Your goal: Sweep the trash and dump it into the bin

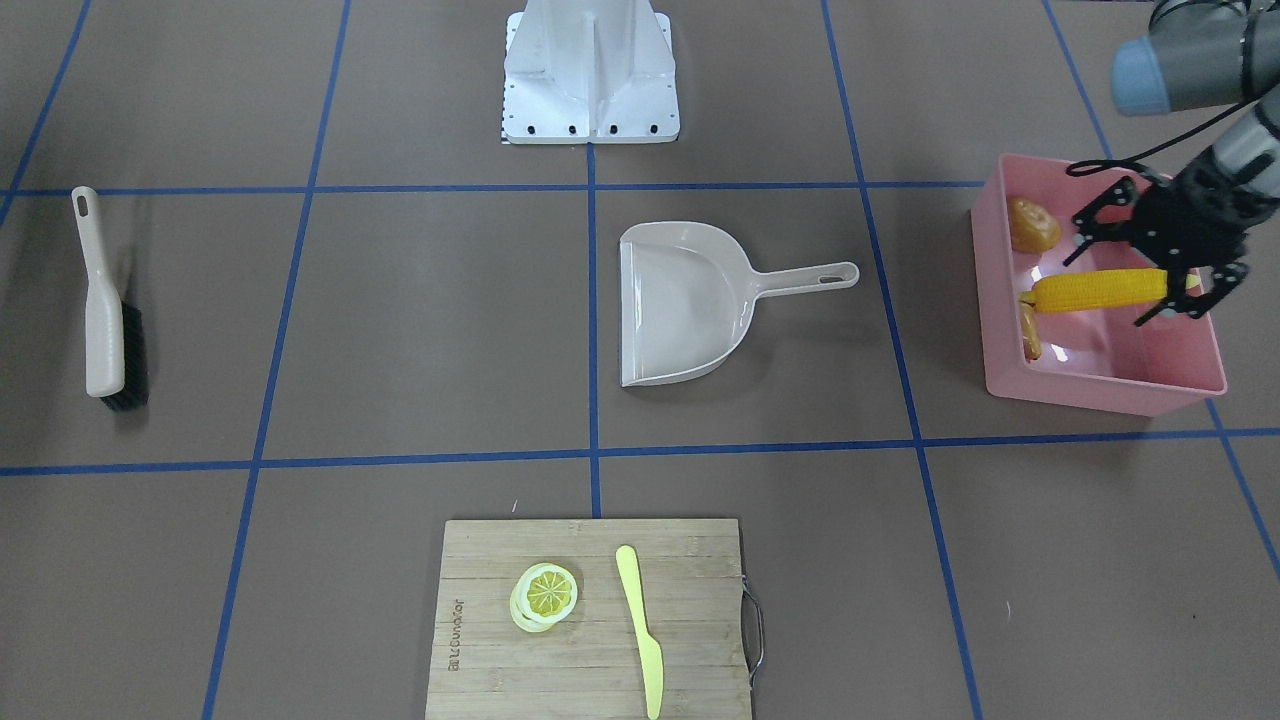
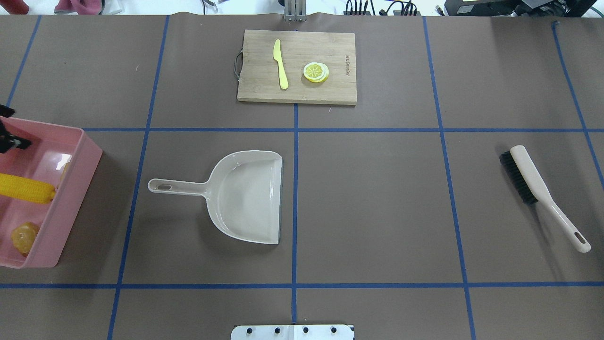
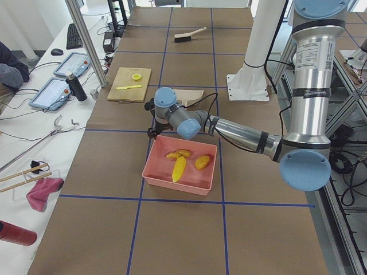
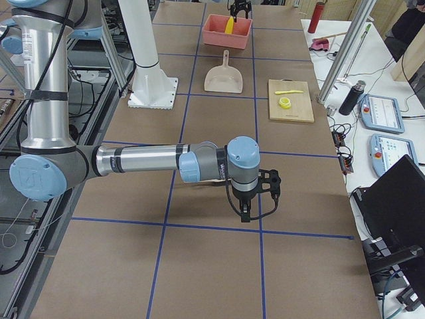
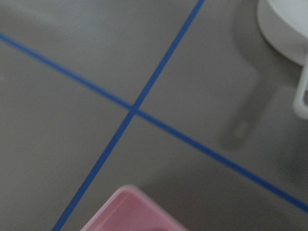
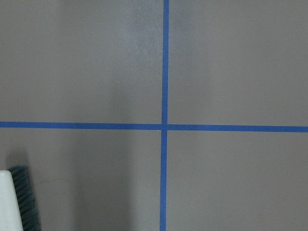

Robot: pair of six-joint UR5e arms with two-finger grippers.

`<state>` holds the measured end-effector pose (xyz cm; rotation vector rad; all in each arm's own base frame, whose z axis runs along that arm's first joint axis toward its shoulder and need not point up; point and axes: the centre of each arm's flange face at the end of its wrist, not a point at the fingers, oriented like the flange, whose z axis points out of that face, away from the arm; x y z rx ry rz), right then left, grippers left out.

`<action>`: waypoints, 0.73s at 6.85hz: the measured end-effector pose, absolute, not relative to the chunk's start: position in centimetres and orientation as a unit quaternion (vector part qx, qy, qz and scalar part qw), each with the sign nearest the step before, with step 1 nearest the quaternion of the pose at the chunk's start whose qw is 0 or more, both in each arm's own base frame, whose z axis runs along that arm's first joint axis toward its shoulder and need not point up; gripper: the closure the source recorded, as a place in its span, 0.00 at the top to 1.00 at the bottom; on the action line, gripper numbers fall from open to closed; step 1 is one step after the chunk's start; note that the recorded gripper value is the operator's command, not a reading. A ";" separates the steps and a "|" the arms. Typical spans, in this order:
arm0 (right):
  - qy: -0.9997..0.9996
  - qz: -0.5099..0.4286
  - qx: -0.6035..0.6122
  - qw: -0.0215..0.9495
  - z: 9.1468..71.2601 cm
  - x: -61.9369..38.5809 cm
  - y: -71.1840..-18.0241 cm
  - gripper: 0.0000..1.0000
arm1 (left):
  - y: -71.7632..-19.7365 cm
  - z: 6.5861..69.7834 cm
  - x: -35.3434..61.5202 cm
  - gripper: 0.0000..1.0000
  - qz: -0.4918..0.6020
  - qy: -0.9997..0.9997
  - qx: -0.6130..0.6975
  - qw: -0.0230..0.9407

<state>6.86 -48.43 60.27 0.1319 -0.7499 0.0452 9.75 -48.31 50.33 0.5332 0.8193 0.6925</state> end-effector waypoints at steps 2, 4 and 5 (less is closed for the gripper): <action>-0.366 0.022 0.064 0.928 60.3 6.9 -48.4 1.00 | -44.9 58.1 -0.1 0.98 0.196 0.375 0.154 0.893; -0.366 0.022 0.064 0.928 60.3 6.9 -48.4 1.00 | -39.7 64.3 -5.9 0.98 0.099 0.375 0.078 0.918; -0.366 0.022 0.064 0.928 60.3 6.9 -48.4 1.00 | -37.9 66.3 -8.3 0.98 0.059 0.377 0.062 0.922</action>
